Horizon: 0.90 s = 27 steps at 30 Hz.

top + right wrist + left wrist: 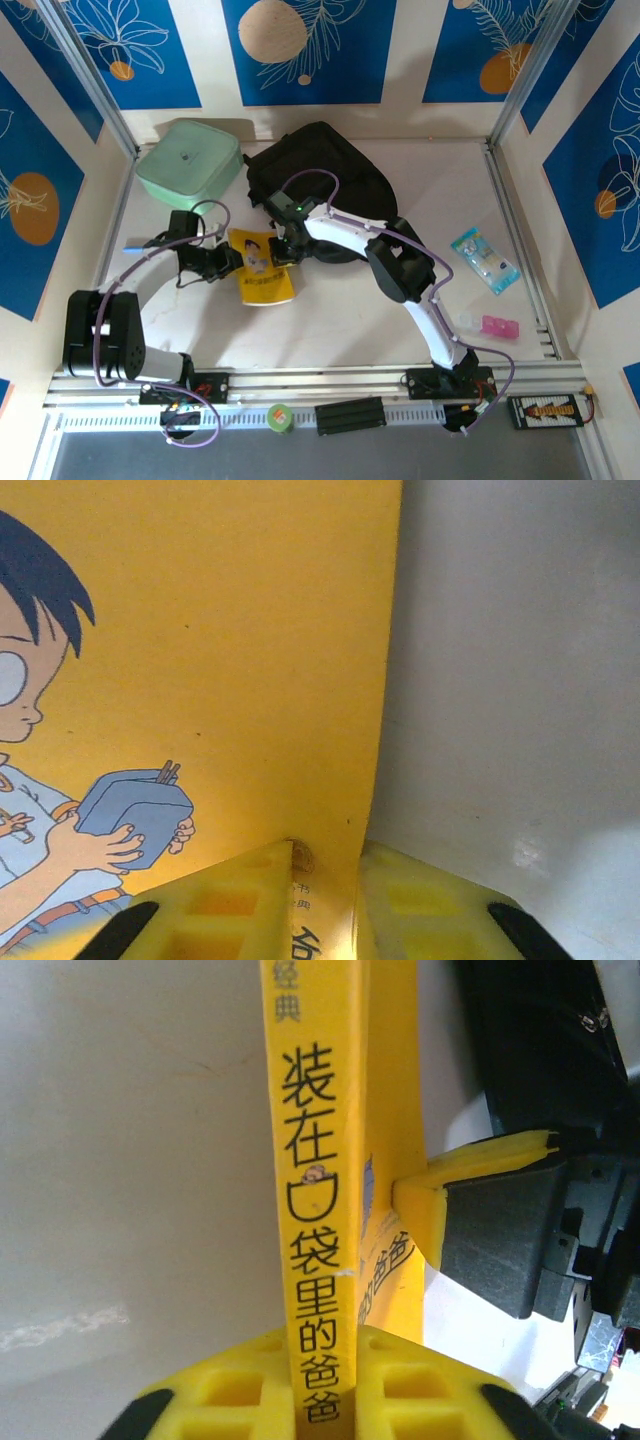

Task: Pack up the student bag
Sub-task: Pick up the book at the center of the table, then pass the book.

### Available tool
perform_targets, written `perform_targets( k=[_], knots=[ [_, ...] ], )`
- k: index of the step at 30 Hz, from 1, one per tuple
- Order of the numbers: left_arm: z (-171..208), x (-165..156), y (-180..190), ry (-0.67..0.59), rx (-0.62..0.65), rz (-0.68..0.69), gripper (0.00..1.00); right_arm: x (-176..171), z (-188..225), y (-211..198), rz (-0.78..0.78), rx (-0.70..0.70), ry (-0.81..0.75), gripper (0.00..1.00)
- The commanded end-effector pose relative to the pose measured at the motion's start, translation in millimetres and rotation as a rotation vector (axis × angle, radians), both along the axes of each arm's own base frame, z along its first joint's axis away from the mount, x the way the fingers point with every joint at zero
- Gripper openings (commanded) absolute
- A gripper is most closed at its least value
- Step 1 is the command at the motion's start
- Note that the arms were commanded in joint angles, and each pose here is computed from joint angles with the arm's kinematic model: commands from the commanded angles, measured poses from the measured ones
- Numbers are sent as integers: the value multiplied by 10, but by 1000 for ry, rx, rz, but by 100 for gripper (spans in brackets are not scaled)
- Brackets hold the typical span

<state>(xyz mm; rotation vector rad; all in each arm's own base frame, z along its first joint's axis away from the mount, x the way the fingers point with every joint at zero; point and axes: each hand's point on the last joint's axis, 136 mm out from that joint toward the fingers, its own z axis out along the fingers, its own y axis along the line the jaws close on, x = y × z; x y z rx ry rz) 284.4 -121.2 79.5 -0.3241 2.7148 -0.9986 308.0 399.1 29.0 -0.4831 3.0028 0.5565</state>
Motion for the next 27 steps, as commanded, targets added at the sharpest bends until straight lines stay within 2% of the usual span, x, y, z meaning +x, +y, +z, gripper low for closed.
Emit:
perform_targets(
  k=[1, 3, 5, 8, 11, 16, 19, 24, 27],
  knots=[
    [341, 170, -54, -122, 4, -24, 6, -39, 190, -6, 11, -26, -41, 25],
    [502, 236, -28, -169, 15, -4, 0, 35, 571, 37, 2, 32, -103, 30],
    [670, 303, 18, -211, 37, 28, 0, 89, 941, 67, 8, 98, -173, 34],
    [937, 384, 188, -211, 111, 129, 0, 151, 1429, -7, -10, 170, -281, 43],
    [1227, 473, 237, -235, 112, 191, 0, 192, 1759, -177, -65, 235, -352, 53],
    [1733, 706, 44, -340, -66, 244, 0, 215, 2049, -535, -155, 391, -394, 65],
    [2118, 874, -169, -445, -168, 244, 0, 205, 2103, -742, -180, 477, -424, 76],
    [2647, 1185, -581, -568, -369, 259, 0, 251, 2141, -1128, -303, 630, -338, 82],
    [2772, 1325, -832, -590, -443, 255, 0, 260, 2246, -1296, -357, 757, -323, 88]
  ],
)
